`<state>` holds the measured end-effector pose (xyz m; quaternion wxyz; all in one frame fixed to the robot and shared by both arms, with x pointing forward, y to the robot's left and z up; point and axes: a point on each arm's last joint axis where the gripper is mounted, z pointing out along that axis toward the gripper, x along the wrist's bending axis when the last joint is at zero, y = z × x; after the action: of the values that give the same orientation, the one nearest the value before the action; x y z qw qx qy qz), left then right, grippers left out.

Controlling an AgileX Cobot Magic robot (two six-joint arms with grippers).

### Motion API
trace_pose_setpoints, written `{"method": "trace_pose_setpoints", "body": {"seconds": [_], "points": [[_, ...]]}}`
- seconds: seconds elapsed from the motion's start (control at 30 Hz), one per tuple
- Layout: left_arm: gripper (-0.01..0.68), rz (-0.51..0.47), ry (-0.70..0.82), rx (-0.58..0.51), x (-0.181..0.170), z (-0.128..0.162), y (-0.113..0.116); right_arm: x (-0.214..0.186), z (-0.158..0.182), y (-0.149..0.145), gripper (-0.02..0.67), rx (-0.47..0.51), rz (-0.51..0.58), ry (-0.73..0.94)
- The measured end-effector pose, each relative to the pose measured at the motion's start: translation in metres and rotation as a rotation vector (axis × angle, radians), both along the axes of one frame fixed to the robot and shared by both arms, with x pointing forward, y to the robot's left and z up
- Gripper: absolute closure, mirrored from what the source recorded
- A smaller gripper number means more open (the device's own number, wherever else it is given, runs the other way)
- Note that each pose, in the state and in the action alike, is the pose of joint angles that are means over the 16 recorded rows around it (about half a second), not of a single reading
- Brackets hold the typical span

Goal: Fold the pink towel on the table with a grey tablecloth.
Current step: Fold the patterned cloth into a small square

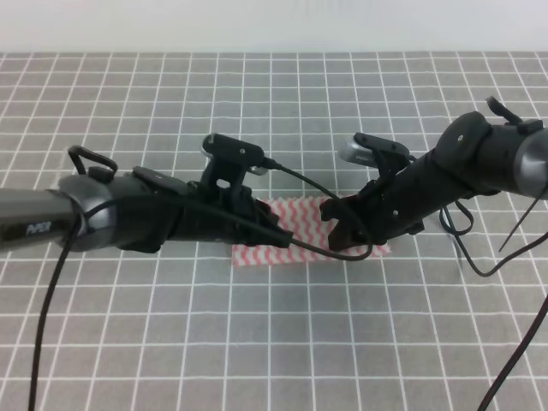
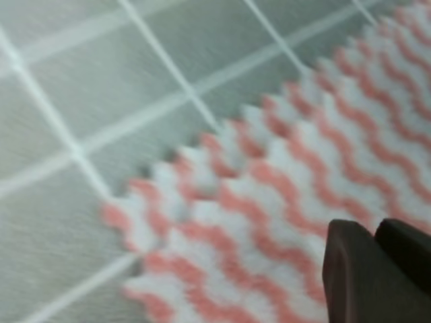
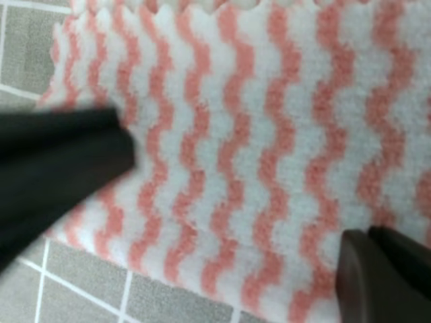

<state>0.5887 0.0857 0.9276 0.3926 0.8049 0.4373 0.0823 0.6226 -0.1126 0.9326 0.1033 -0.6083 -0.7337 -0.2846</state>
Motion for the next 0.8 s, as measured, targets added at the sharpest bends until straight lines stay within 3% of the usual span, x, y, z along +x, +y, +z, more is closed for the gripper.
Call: {"method": "trace_pose_setpoints", "body": {"seconds": [0.5, 0.8], "points": [[0.619, 0.081, -0.124, 0.107, 0.012, 0.011, 0.019, 0.0, 0.0, 0.0, 0.664, 0.0, 0.0, 0.0], [0.62, 0.073, -0.158, 0.048, 0.009, 0.039, 0.022, 0.0, 0.0, 0.0, 0.664, 0.0, 0.001, 0.001]]}}
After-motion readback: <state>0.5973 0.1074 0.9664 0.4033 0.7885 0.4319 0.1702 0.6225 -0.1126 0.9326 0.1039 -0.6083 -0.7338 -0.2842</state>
